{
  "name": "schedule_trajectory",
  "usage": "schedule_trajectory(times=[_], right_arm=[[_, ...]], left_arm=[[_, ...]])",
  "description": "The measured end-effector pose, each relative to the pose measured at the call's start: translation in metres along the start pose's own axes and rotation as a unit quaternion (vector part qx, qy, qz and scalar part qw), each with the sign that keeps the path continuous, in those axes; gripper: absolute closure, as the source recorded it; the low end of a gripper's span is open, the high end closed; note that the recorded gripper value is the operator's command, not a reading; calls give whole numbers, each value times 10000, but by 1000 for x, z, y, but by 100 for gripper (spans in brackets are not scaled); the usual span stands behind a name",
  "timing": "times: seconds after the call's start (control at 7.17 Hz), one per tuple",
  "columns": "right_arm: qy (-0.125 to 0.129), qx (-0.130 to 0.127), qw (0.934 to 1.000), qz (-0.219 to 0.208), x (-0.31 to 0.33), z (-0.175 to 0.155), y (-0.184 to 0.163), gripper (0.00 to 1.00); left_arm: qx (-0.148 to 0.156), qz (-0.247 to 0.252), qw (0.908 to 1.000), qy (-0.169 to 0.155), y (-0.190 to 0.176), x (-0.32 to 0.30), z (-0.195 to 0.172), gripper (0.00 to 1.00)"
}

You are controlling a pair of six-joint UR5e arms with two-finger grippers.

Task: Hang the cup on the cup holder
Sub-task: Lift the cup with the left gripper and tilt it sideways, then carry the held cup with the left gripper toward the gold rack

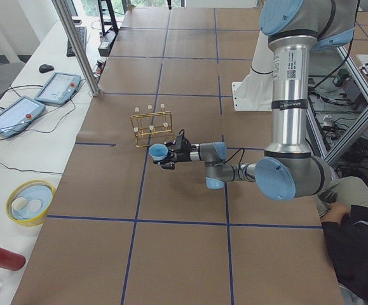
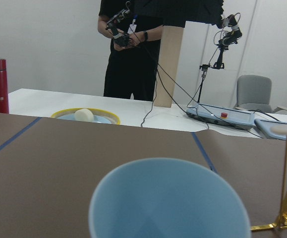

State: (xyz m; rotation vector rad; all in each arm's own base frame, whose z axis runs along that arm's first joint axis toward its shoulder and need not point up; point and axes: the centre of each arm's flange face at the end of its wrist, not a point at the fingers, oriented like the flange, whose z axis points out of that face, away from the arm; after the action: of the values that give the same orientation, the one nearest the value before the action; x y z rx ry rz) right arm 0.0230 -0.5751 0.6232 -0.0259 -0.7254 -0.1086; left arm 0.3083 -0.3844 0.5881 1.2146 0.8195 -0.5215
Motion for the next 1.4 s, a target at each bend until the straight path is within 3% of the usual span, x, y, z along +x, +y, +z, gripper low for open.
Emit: schedule_trajectory(times=[0.14, 0.28, 0.42, 0.56, 0.84, 0.98, 1.12, 1.26, 1.4], right_arm=[[0, 1, 10000, 0, 0, 0, 0, 0], [0, 2, 10000, 0, 0, 0, 0, 0], [0, 1, 10000, 2, 0, 0, 0, 0], [0, 0, 10000, 3, 0, 0, 0, 0], [0, 0, 10000, 3, 0, 0, 0, 0], [0, 0, 10000, 3, 0, 0, 0, 0], [0, 0, 10000, 3, 0, 0, 0, 0], [0, 0, 10000, 3, 0, 0, 0, 0], [0, -1, 10000, 4, 0, 0, 0, 0]], left_arm=[[-25, 18, 9999, 107, -2, 4, -1, 74], [-21, 93, 9997, 208, -8, 11, -3, 81], [20, 236, 9993, 274, -15, 17, -6, 100], [43, 489, 9985, 261, -20, 12, -10, 100], [91, 1590, 9870, 235, -31, -2, -24, 100], [173, 2184, 9756, 145, -36, -8, -29, 100], [342, 2837, 9583, -86, -41, -15, -32, 100], [465, 3688, 9278, -334, -47, -22, -35, 100], [476, 4573, 8867, -489, -50, -28, -39, 100]])
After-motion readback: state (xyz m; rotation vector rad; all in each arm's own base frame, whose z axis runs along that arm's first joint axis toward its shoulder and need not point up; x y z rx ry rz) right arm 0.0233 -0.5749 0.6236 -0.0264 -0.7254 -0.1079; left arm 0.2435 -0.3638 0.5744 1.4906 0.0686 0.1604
